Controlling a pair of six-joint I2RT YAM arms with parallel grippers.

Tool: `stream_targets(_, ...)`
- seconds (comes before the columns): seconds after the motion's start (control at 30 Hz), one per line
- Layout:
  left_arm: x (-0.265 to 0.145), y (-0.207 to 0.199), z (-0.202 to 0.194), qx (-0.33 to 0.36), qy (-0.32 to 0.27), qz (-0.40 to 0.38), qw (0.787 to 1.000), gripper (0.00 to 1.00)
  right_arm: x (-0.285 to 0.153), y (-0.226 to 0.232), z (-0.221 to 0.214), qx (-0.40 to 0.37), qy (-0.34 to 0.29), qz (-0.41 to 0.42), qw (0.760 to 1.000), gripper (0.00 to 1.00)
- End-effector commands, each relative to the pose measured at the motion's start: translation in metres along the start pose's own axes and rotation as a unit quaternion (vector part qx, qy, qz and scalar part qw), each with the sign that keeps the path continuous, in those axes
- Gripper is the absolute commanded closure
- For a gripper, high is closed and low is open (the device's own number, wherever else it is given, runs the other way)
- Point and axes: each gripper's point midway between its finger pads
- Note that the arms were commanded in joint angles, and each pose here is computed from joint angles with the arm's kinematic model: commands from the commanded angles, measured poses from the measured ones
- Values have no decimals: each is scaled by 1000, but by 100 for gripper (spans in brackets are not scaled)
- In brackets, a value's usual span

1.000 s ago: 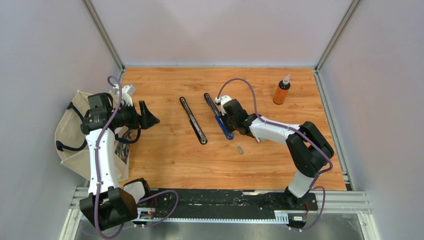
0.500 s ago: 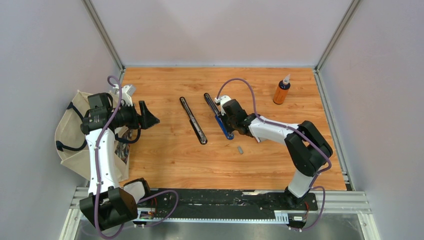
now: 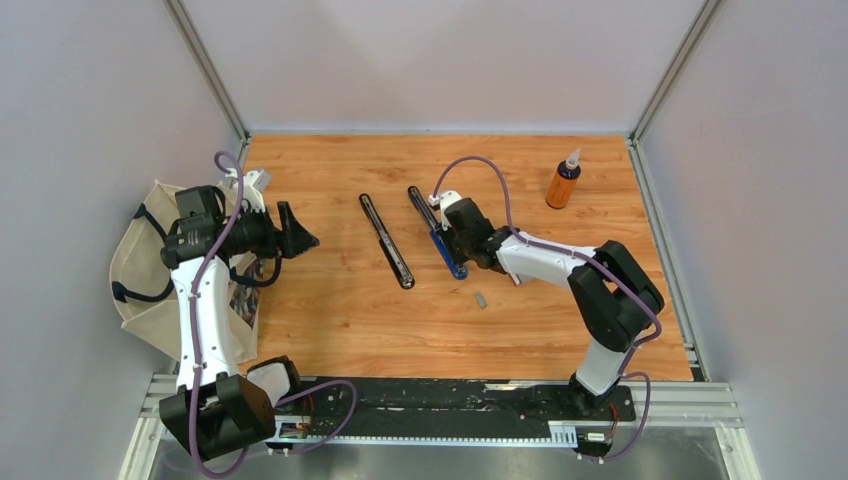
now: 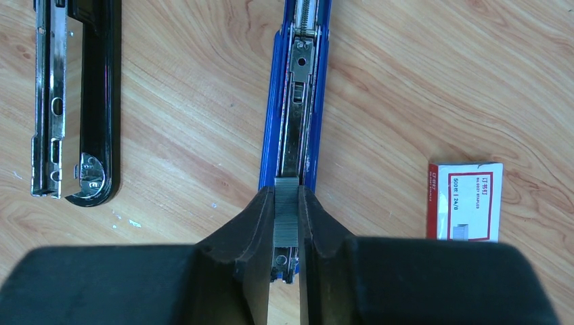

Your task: Load the staples into the stapler

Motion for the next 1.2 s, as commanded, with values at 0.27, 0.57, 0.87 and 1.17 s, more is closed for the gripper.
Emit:
stream_targets(0.27, 0, 2, 3, 11, -11, -3, 1000, 7, 3, -6, 9, 3, -8, -22, 1000, 80)
stream_targets(0.57, 0, 2, 4, 11, -11, -2, 1000, 7, 2, -10, 12, 5, -13, -32, 999, 80)
stream_targets(0.87, 0, 2, 3, 12, -11, -3, 1000, 7, 1, -8, 11, 5, -11, -29, 999, 77)
stream_targets(1.17, 0, 2, 3, 10, -10, -3, 1000, 7, 1, -7, 12, 5, -12, -27, 1000, 73)
Point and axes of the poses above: each gripper's point midway between its finger pads, its own x axis out along the fingers, its own y axis along the line the jaws close on, z = x × y, and after that the axes turned 10 degrees about x, right-handed
